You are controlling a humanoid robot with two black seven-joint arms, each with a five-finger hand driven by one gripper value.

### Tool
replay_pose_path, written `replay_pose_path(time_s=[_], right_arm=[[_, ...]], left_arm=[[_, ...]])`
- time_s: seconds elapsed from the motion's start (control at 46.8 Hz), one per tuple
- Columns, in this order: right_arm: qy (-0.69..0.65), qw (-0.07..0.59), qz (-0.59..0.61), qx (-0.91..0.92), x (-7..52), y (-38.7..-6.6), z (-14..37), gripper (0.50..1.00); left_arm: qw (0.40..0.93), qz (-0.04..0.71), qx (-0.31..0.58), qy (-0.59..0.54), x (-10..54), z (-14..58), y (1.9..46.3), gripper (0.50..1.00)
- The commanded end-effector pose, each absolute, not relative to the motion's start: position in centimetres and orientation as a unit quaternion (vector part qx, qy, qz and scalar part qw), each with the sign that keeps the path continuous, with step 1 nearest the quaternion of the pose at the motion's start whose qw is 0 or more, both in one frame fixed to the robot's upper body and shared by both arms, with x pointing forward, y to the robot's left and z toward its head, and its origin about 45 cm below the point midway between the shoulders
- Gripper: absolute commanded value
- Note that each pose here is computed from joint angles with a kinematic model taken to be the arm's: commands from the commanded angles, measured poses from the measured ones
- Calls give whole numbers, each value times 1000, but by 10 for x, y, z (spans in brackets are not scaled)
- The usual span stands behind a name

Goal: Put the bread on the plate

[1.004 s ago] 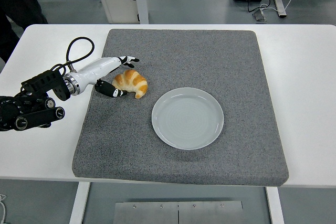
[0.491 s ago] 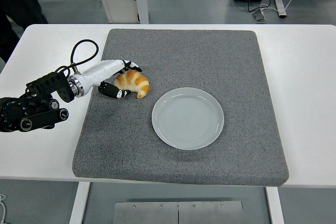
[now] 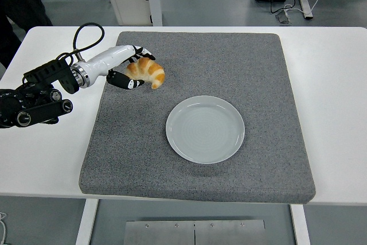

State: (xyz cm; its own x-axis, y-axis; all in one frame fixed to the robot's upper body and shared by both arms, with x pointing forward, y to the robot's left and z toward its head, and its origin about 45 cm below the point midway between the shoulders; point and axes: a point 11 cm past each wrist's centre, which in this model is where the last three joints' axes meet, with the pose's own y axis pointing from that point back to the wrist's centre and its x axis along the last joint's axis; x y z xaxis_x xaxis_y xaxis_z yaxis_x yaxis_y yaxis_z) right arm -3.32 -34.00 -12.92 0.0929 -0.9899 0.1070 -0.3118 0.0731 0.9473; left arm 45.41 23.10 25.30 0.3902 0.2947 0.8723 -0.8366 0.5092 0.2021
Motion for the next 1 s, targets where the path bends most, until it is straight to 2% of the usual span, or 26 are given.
replay_pose_path(time_s=[0.0, 0.491, 0.684, 0.983], right_arm=[[-566, 465, -365, 575, -34, -340, -129, 1000], [-566, 465, -365, 575, -33, -340, -129, 1000], [-566, 465, -365, 575, -33, -340, -129, 1000], [-566, 465, -365, 575, -33, -340, -129, 1000]], left_arm=[[764, 375, 329, -410, 459, 264, 237, 666], [761, 391, 302, -420, 478, 337, 252, 667], [763, 391, 286, -429, 480, 349, 244, 684], [782, 374, 232, -442, 478, 382, 219, 684]])
